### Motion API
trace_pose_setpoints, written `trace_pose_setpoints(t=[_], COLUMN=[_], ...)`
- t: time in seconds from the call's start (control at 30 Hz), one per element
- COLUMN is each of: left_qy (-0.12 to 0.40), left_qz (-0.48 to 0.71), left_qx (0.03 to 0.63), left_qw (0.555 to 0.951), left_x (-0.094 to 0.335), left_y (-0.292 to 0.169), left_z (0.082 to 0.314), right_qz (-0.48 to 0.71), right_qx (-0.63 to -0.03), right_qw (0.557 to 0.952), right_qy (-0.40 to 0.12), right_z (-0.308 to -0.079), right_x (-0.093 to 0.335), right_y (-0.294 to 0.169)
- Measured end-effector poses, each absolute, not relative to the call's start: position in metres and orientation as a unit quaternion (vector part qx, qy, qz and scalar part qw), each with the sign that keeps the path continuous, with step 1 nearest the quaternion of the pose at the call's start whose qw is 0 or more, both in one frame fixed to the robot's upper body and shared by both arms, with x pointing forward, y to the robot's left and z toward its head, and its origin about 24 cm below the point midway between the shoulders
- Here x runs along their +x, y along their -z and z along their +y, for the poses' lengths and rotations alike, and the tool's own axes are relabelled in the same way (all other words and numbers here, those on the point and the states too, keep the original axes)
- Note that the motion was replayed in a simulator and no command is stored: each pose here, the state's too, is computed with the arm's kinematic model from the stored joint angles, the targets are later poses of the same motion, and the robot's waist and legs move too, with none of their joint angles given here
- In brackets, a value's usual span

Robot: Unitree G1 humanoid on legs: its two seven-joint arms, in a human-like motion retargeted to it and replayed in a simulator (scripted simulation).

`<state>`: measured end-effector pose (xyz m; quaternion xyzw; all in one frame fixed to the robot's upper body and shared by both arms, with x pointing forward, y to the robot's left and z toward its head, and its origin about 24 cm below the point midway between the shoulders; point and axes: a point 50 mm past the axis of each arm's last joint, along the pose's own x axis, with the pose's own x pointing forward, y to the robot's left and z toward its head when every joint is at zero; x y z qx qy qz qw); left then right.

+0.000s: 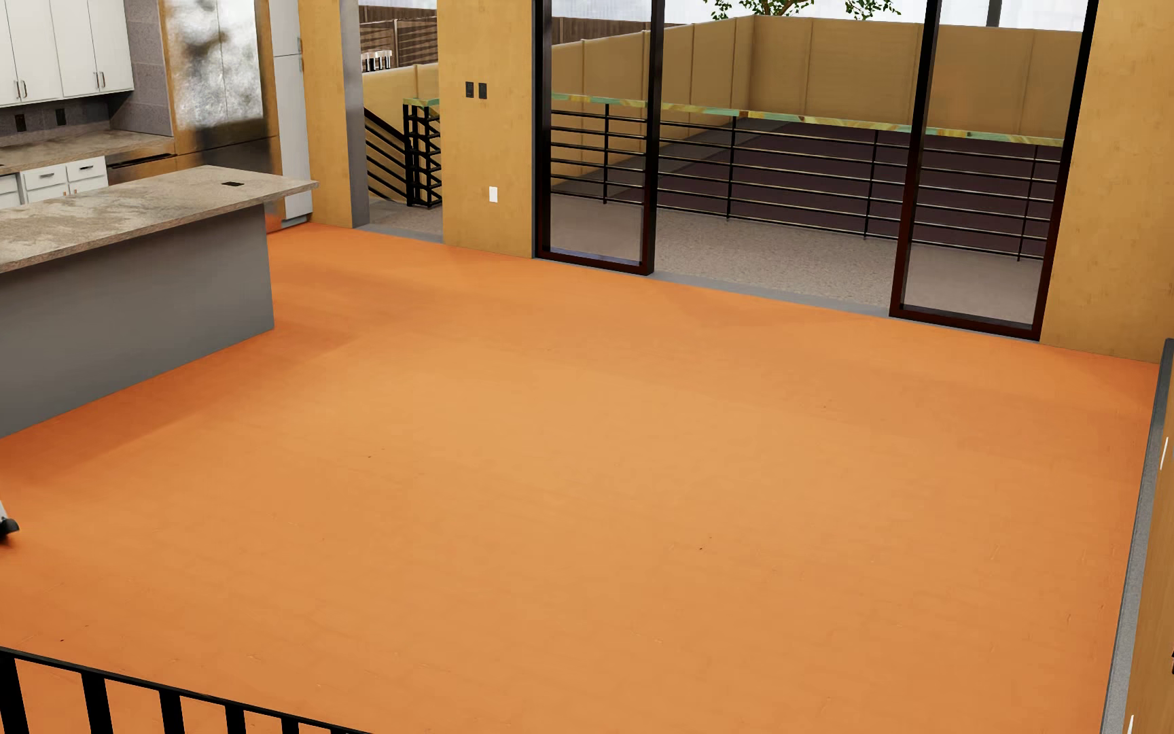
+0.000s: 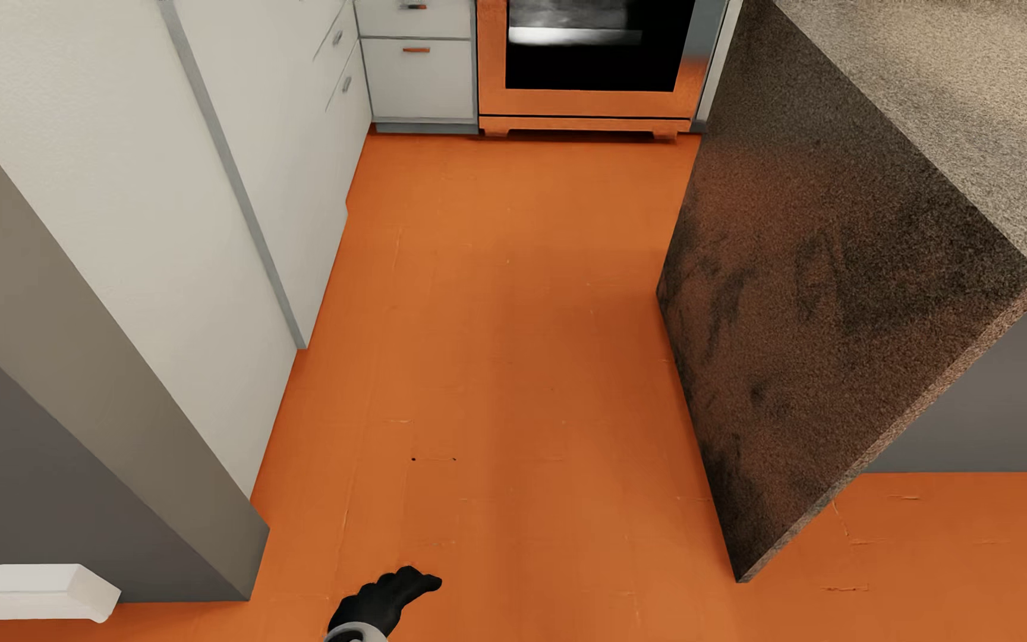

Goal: Move towards the counter

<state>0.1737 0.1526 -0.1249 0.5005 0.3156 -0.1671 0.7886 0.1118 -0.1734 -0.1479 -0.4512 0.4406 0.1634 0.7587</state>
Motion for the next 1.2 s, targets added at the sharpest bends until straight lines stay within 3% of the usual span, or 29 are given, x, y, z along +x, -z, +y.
trace_pose_setpoints(t=[0.23, 0.47, 0.7, 1.2], left_qy=[0.198, 0.193, 0.173, 0.177], left_qz=[0.395, 0.434, 0.429, 0.353], left_qx=[0.507, 0.501, 0.496, 0.507], left_qw=[0.740, 0.723, 0.735, 0.766], left_x=[0.132, 0.110, 0.116, 0.160], left_y=[0.150, 0.156, 0.153, 0.137], left_z=[0.159, 0.170, 0.174, 0.156], right_qz=[0.388, 0.414, 0.424, 0.414], right_qx=[-0.451, -0.462, -0.466, -0.461], right_qw=[0.790, 0.769, 0.763, 0.774], right_qy=[-0.149, -0.155, -0.148, -0.133], right_z=[-0.168, -0.181, -0.189, -0.186], right_x=[0.139, 0.131, 0.128, 0.130], right_y=[0.134, 0.139, 0.140, 0.136])
